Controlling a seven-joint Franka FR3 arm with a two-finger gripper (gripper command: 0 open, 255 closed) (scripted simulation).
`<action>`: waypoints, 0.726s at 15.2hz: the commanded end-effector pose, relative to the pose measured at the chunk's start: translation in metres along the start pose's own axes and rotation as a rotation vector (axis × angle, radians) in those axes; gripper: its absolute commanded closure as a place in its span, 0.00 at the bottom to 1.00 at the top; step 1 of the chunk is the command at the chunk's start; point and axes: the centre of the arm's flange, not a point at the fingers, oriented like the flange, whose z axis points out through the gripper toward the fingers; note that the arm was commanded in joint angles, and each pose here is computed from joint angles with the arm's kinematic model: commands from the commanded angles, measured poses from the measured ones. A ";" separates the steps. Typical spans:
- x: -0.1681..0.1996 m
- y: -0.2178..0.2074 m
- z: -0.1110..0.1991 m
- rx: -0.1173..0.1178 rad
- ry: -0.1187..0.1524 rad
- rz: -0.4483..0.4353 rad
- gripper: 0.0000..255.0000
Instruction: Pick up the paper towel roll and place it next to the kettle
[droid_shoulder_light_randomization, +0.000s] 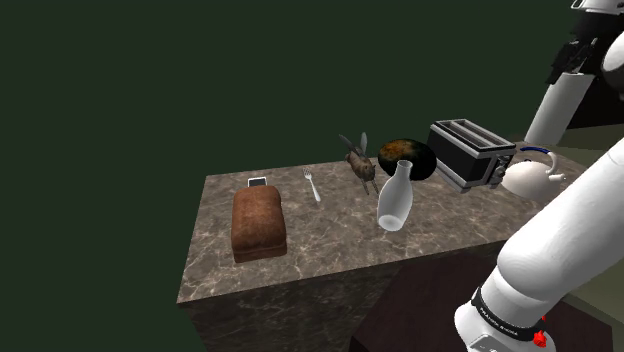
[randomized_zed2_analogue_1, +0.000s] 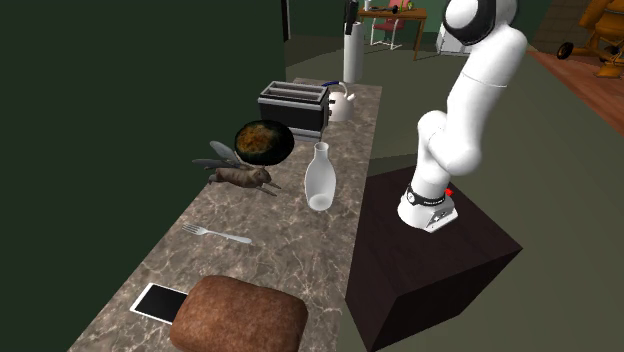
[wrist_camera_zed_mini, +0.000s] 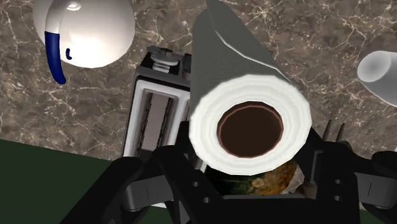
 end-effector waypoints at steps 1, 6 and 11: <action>-0.013 0.022 -0.003 -0.002 0.000 -0.004 1.00; -0.051 0.075 -0.010 -0.002 0.000 -0.004 1.00; -0.079 0.114 -0.010 -0.002 0.000 -0.004 1.00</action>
